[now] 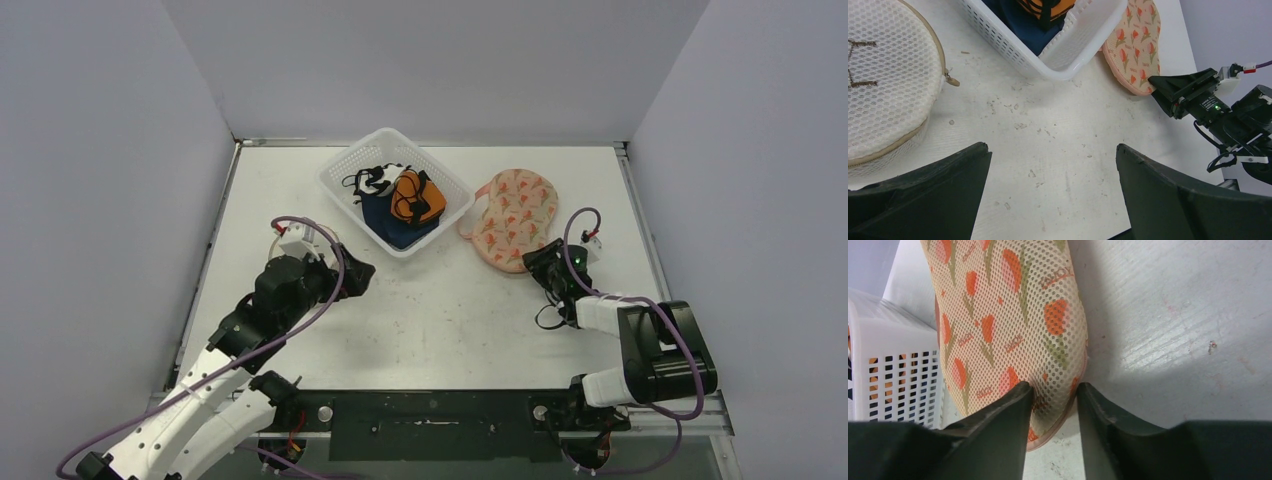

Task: Unzip the laundry bag and remove the bra
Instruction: Move the laundry bag to the center of the board.

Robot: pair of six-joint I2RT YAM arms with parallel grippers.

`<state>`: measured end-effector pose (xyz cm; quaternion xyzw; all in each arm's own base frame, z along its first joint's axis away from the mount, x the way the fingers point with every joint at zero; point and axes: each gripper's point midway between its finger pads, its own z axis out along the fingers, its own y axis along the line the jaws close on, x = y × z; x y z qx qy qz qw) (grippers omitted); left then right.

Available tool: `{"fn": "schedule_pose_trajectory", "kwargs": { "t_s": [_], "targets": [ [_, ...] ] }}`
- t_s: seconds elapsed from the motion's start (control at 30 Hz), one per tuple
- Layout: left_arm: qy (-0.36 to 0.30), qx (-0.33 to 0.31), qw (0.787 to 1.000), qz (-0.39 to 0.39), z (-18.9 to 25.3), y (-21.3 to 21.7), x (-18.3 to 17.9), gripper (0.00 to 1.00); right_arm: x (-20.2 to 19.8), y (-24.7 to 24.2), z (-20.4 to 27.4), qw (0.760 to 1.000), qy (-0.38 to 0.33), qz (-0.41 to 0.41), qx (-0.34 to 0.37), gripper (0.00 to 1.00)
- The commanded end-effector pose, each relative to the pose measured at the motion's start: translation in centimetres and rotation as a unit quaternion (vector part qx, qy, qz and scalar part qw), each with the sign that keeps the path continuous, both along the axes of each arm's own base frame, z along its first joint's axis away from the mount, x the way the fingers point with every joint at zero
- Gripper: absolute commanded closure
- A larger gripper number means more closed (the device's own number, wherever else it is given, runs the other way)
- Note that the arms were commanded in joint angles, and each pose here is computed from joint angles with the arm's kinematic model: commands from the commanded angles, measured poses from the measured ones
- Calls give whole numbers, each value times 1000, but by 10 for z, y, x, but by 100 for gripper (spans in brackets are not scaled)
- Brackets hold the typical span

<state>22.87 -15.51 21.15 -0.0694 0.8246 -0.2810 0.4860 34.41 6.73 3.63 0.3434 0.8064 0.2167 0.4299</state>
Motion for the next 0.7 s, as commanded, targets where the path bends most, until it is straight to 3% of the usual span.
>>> {"fn": "schedule_pose_trajectory", "kwargs": {
  "t_s": [0.0,0.13,0.43,0.67],
  "targets": [
    [-17,-47,999,-15,16,-15,2,4,4,0,7,1000,-26,7,8,69],
    [0,-39,999,-22,3,-28,1,4,-2,-5,16,999,-28,14,-13,94],
    [17,-7,1000,-11,-8,-56,13,4,-43,-17,50,996,-23,36,-76,95],
    [29,3,999,-16,-19,-69,19,4,-84,-7,59,991,-9,100,-85,95]
  ]
}}
